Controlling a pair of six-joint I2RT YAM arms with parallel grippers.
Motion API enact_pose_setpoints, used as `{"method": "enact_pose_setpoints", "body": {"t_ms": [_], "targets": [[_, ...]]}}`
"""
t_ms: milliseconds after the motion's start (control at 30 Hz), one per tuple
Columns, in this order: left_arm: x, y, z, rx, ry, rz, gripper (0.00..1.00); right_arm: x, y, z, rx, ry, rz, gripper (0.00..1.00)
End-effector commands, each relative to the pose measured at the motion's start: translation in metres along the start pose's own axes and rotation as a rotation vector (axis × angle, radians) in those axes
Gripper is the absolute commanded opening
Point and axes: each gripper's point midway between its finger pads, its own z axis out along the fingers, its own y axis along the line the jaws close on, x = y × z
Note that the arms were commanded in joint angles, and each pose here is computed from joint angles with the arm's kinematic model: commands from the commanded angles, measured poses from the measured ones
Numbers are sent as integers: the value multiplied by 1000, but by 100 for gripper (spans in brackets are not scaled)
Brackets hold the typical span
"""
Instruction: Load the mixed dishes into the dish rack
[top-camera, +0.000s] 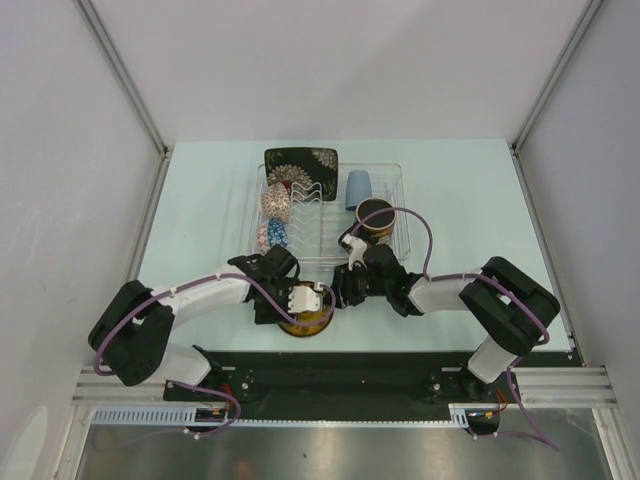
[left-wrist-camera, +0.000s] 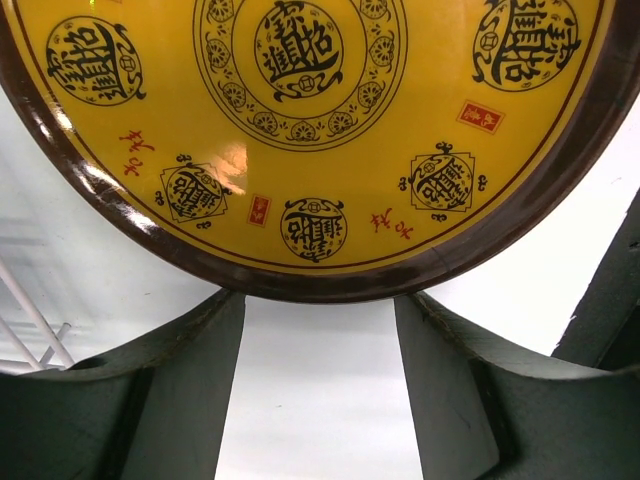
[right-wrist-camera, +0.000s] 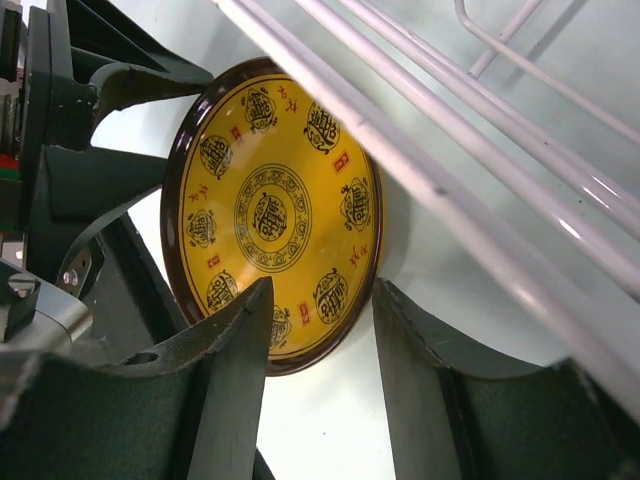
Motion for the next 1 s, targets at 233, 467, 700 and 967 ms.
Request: {"method": "enact_pose_setpoints", "body": {"t_ms": [233, 467, 700, 967], "targets": [[-57, 12, -9, -49, -202, 44, 66, 41, 13, 2, 35, 212, -49, 54], [-56, 11, -10, -54, -210, 32, 66, 43, 22, 5, 6, 215, -54, 50], [-62, 14, -9, -50, -213, 35, 65, -11, 63, -16, -106, 84, -97, 43], [-70, 14, -7, -45, -228, 38, 65, -27, 79, -26, -146, 59, -119, 47]]}}
